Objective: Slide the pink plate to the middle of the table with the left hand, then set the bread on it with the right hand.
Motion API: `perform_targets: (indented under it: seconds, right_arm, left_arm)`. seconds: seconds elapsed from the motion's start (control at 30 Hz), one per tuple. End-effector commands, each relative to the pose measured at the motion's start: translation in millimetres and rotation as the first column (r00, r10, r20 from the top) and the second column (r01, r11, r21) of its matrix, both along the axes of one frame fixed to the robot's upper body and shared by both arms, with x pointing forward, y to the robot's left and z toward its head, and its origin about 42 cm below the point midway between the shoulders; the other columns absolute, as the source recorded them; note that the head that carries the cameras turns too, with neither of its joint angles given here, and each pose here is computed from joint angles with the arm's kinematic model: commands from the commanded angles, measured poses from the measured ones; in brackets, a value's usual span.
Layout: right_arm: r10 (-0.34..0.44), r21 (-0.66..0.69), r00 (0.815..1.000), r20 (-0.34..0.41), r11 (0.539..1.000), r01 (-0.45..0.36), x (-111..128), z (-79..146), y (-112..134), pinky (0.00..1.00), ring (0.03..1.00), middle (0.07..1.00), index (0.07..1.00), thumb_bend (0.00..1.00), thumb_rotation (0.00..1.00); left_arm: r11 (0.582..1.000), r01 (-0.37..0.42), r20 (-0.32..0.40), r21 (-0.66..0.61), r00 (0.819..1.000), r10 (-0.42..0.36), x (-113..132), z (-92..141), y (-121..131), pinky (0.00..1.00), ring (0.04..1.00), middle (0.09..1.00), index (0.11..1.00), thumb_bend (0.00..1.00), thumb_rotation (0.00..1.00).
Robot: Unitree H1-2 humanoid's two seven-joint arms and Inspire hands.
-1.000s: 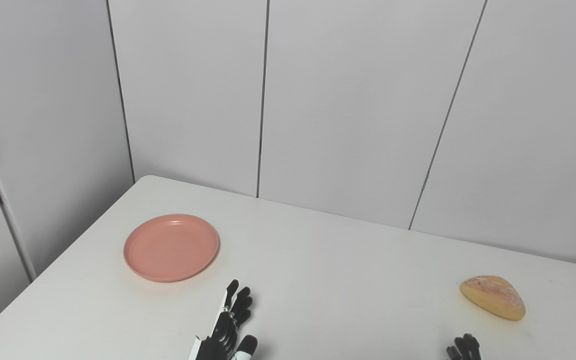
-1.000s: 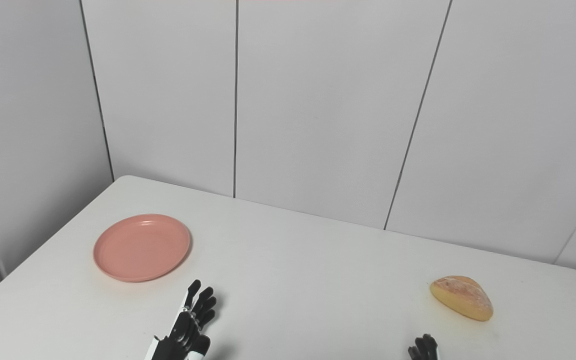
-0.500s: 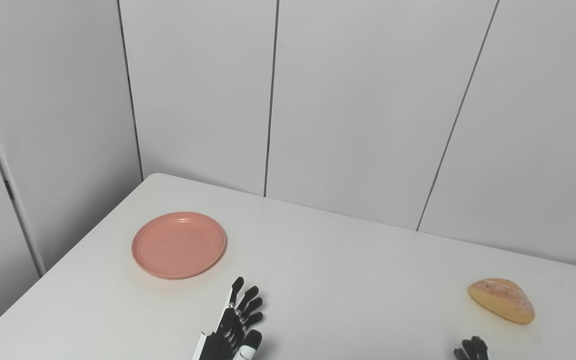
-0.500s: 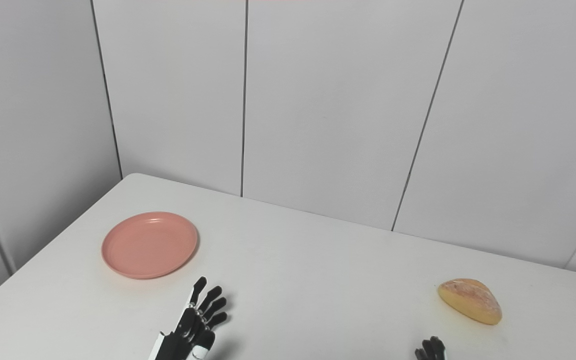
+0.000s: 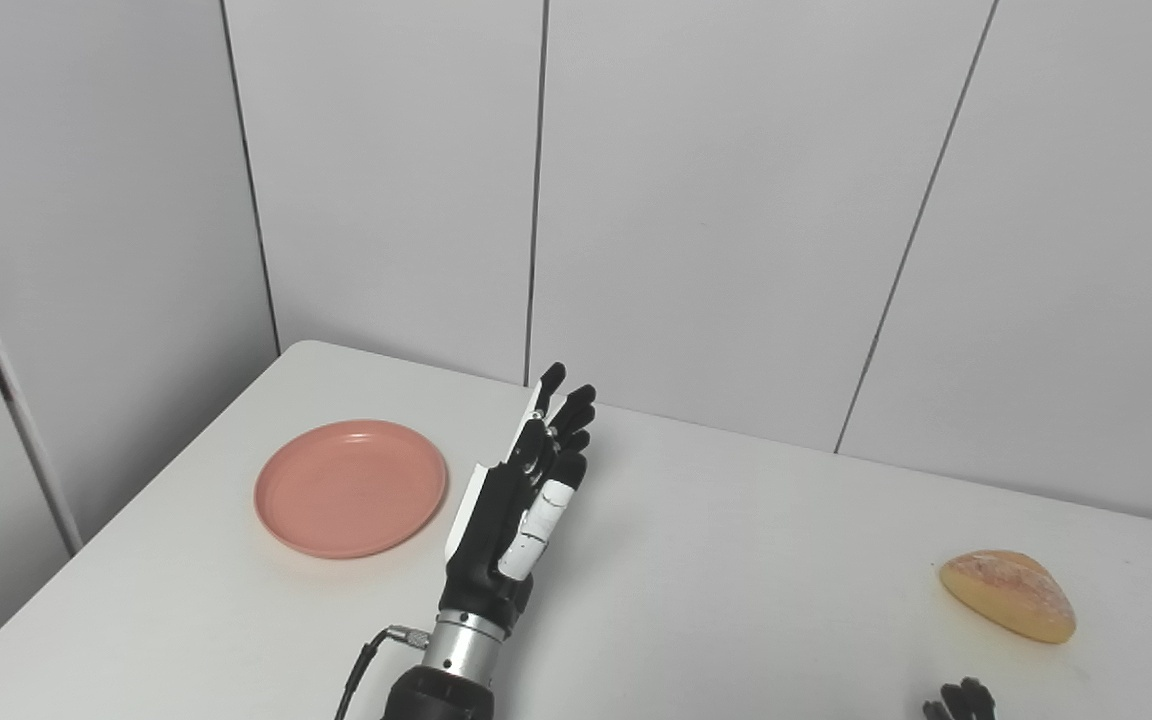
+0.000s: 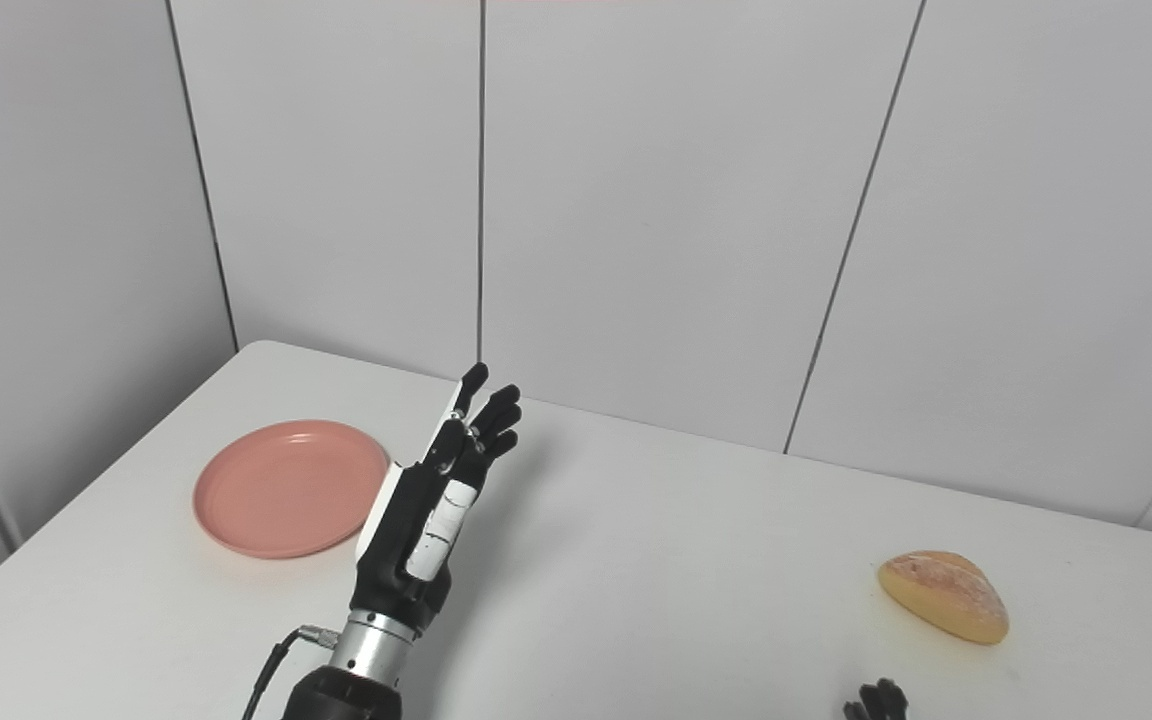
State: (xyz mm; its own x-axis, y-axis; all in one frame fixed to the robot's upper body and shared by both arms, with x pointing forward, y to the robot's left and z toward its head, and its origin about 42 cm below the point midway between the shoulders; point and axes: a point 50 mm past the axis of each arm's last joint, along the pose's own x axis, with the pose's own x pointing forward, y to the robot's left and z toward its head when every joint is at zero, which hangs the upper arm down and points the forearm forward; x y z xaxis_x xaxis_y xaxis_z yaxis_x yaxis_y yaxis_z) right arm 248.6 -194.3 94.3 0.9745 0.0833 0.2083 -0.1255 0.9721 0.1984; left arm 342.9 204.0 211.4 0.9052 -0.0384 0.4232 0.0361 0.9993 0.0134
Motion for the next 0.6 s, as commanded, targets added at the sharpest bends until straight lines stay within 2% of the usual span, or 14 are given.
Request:
perform_targets:
  seconds: [0.0, 0.13, 0.27, 0.43, 0.57]
  right_arm:
    - [-0.047, -0.060, 0.990, -0.136, 0.997, 0.039, 4.1, -21.4, -30.3, 1.00, 1.000, 1.000, 1.000, 0.86, 1.00]
    - [-0.047, -0.060, 0.990, -0.136, 0.997, 0.039, 3.6, -20.8, -29.8, 1.00, 1.000, 1.000, 1.000, 0.88, 1.00]
    - [-0.049, -0.060, 0.989, -0.136, 0.997, 0.041, 2.8, -19.5, -29.4, 1.00, 1.000, 1.000, 1.000, 0.89, 1.00]
    - [-0.043, -0.057, 0.990, -0.134, 0.998, 0.035, 2.2, -18.5, -28.3, 1.00, 1.000, 1.000, 1.000, 0.89, 1.00]
    - [-0.044, -0.059, 0.990, -0.133, 0.998, 0.036, 2.1, -18.5, -27.7, 1.00, 1.000, 1.000, 1.000, 0.89, 1.00]
  left_arm:
    - [1.000, -0.001, 0.070, 0.026, 0.998, -0.001, 14.7, 27.5, 13.8, 0.94, 0.929, 0.932, 0.951, 0.92, 0.84]
    - [0.999, -0.018, 0.074, 0.033, 0.997, 0.016, 29.4, 44.2, 29.6, 0.95, 0.927, 0.917, 0.929, 0.97, 0.81]
    - [0.999, -0.014, 0.056, 0.037, 0.998, 0.012, 40.4, 63.0, 48.7, 0.97, 0.932, 0.906, 0.906, 0.96, 0.82]
    - [1.000, 0.014, -0.012, 0.012, 1.000, -0.014, 59.7, 87.4, 79.4, 0.96, 0.942, 0.899, 0.896, 0.96, 0.85]
    - [1.000, -0.021, -0.053, 0.001, 0.998, 0.021, 70.8, 98.7, 102.2, 1.00, 0.969, 0.918, 0.906, 0.98, 0.85]
